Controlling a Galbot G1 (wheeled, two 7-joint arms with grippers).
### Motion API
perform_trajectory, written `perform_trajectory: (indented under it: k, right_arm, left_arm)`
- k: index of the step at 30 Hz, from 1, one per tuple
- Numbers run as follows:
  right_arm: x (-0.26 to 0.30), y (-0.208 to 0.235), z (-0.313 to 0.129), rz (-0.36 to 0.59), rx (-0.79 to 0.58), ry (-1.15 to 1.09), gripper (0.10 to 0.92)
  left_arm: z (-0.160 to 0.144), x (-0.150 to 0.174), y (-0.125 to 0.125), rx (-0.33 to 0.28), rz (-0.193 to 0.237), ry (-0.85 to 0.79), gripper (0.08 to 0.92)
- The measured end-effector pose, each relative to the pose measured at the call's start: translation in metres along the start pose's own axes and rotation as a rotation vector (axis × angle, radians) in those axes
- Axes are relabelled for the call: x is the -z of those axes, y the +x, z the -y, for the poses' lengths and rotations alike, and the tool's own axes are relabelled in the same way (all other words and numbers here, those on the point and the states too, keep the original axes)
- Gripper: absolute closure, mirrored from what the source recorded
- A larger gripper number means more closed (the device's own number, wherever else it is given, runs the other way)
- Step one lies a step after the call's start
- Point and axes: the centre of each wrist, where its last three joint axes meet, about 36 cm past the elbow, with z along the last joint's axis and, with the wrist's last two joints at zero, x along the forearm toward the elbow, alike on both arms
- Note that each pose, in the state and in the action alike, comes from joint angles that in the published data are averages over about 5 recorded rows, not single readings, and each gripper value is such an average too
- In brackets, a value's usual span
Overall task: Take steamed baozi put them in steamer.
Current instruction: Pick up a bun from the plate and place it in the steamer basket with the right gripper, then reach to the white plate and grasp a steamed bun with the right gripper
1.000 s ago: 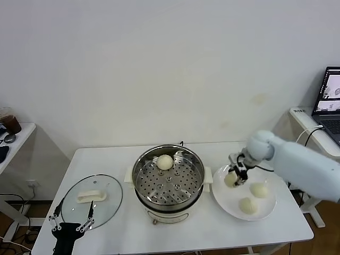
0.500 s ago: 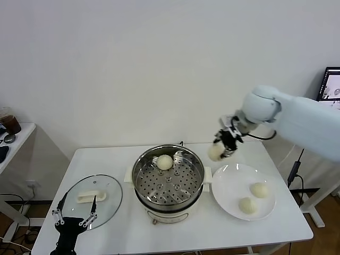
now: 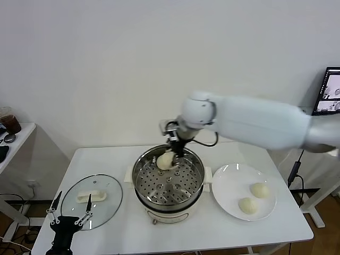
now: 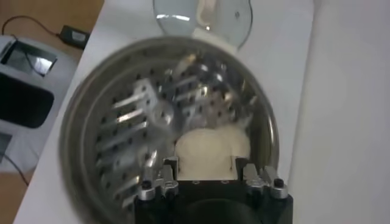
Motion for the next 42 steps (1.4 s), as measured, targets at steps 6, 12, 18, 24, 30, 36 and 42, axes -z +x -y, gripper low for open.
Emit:
perform_trajectory:
  k: [6,12,18,24,30,36,42]
  right_arm:
    - [0.024,-0.030,0.004,-0.016,0.020,-0.009,0.471]
    - [0.032,-0.056,0.004,-0.033,0.027,-0.018,0.471]
    - [0.039,-0.073,0.004,-0.028,0.028,-0.022,0.461]
    - [0.039,-0.074,0.005,-0.031,0.021,-0.019,0.350]
    - [0.027,-0.054,0.009,-0.034,0.007,0.014,0.213]
    - [-0.007,-0.009,0.007,-0.038,-0.009,0.079,0.200]
    - [-0.072,0.040,-0.014,-0.061,-0.001,0.124,0.200]
  left_arm:
    - [0.001,-0.002,-0.003,0.005,0.002,0.002,0.177]
    - [0.001,-0.004,-0.004,0.006,0.003,0.002,0.177]
    - [0.000,-0.006,-0.004,0.008,0.002,-0.002,0.177]
    - [-0.001,-0.006,-0.004,0.010,0.003,-0.002,0.177]
    - [0.001,-0.007,-0.005,0.011,0.000,0.002,0.177]
    - [0.003,-0.006,-0.008,0.005,-0.001,0.005,0.177]
    - [0.003,-0.006,-0.010,-0.002,0.001,0.001,0.177]
